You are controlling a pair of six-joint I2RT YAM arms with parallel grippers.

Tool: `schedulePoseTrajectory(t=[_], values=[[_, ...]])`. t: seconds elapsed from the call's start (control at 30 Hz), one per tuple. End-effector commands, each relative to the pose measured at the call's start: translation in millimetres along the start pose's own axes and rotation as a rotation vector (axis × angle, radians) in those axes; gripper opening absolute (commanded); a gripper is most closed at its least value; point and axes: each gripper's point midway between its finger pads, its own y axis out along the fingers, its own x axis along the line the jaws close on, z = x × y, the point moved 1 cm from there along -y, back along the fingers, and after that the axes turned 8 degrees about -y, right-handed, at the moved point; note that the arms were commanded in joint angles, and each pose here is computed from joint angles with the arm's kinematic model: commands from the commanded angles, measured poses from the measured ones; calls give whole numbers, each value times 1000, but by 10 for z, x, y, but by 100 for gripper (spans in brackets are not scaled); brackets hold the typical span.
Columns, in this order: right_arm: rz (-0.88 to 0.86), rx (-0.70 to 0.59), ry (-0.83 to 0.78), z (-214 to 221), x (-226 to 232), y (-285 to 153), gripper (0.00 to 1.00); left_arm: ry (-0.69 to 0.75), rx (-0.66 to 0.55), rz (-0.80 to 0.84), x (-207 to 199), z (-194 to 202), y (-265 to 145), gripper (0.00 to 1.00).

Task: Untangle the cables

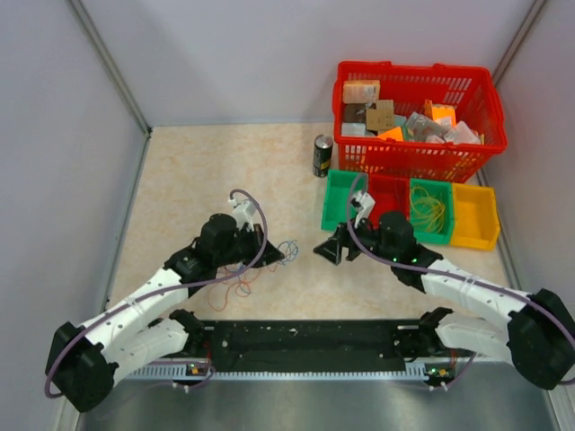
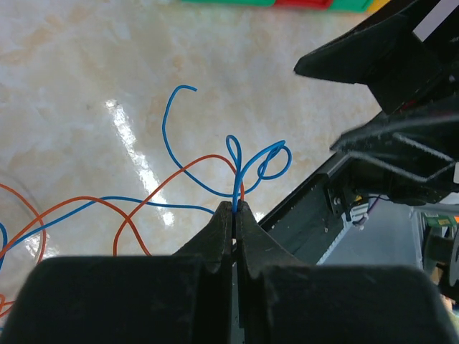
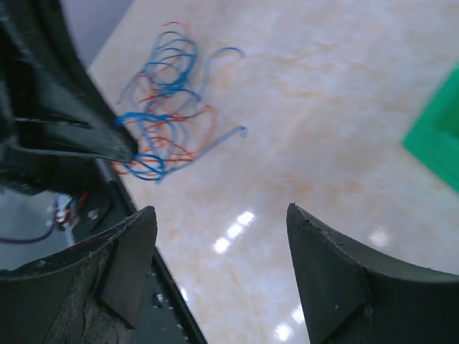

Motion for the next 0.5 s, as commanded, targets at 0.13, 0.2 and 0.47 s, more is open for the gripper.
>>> schedulePoseTrajectory(t=[0.13, 0.2, 0.47], values=[[-416, -89, -32, -197, 876, 201, 65, 16, 76, 119, -196, 77, 61, 0], [-403, -63, -14, -133, 880, 291, 61, 17, 72, 126, -217, 59, 62, 0], [-363, -35, 5, -24, 894, 499, 44, 34, 57, 133, -253, 36, 9, 0]])
